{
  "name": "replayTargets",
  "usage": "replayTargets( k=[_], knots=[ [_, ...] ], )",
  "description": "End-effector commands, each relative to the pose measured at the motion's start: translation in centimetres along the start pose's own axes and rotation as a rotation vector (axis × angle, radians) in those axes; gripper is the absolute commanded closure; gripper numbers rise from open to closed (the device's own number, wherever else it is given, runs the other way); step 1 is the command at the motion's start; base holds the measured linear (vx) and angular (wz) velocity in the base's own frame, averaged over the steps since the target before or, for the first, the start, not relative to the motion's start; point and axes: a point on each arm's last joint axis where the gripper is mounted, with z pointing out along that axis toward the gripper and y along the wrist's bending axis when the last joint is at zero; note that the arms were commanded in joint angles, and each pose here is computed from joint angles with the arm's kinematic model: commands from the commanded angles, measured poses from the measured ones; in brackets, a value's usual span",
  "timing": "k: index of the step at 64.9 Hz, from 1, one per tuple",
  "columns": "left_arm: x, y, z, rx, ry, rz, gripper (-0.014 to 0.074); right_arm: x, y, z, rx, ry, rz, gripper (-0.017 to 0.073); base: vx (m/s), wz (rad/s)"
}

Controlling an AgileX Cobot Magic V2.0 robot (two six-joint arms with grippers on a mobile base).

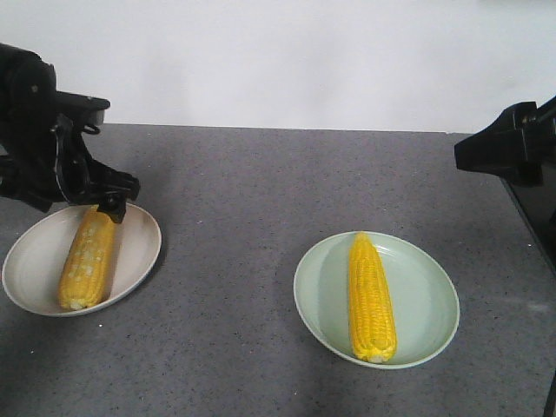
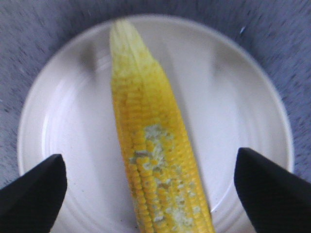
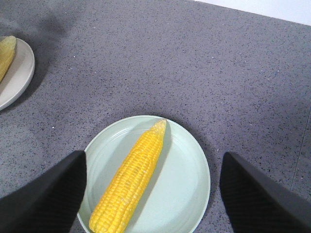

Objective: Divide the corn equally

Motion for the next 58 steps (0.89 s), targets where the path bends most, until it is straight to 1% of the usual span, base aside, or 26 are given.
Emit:
replayTargets(
  k=[1, 8, 12, 25, 31, 39, 41, 46, 58],
  knots=[
    [-0.1, 0.7, -5.2, 0.024, -0.208, -0.039, -0.0032, -1.1, 0.3, -1.4, 0.013, -0.102, -0.005, 0.0014, 0.0, 0.0],
    [0.3, 0.9, -7.9, 0.039, -0.31, -0.044, -0.0011, -1.1, 0.2, -1.4, 0.015, -0.102, -0.007, 0.0014, 0.0, 0.0],
    [0.9, 1.3, -10.1, 0.049, -0.389, -0.051, 0.0001, -1.1, 0.2, -1.4, 0.021, -0.101, -0.008, 0.0014, 0.0, 0.0],
    [3.5, 2.3, -16.0, 0.073, -0.595, -0.067, 0.0008, -0.6, -0.3, -1.6, 0.086, -0.107, -0.009, 0.0014, 0.0, 0.0],
    [5.0, 2.6, -17.4, 0.083, -0.678, -0.067, 0.0008, 0.3, -0.4, -1.5, 0.109, -0.137, -0.005, 0.0014, 0.0, 0.0],
    [7.7, 2.8, -17.8, 0.096, -0.758, -0.063, 0.0008, 1.9, -0.5, -1.4, 0.145, -0.197, -0.002, 0.0014, 0.0, 0.0],
    [8.4, 2.8, -17.4, 0.097, -0.761, -0.061, 0.0008, 2.3, -0.5, -1.4, 0.15, -0.211, -0.001, 0.0014, 0.0, 0.0],
    [10.3, 2.9, -17.3, 0.109, -0.835, -0.057, 0.0008, 3.5, -0.5, -1.6, 0.171, -0.254, -0.004, 0.0014, 0.0, 0.0],
    [15.0, 3.0, -15.5, 0.138, -0.973, -0.048, 0.0008, 6.2, -0.2, -2.4, 0.21, -0.338, -0.017, 0.0014, 0.0, 0.0]
  ],
)
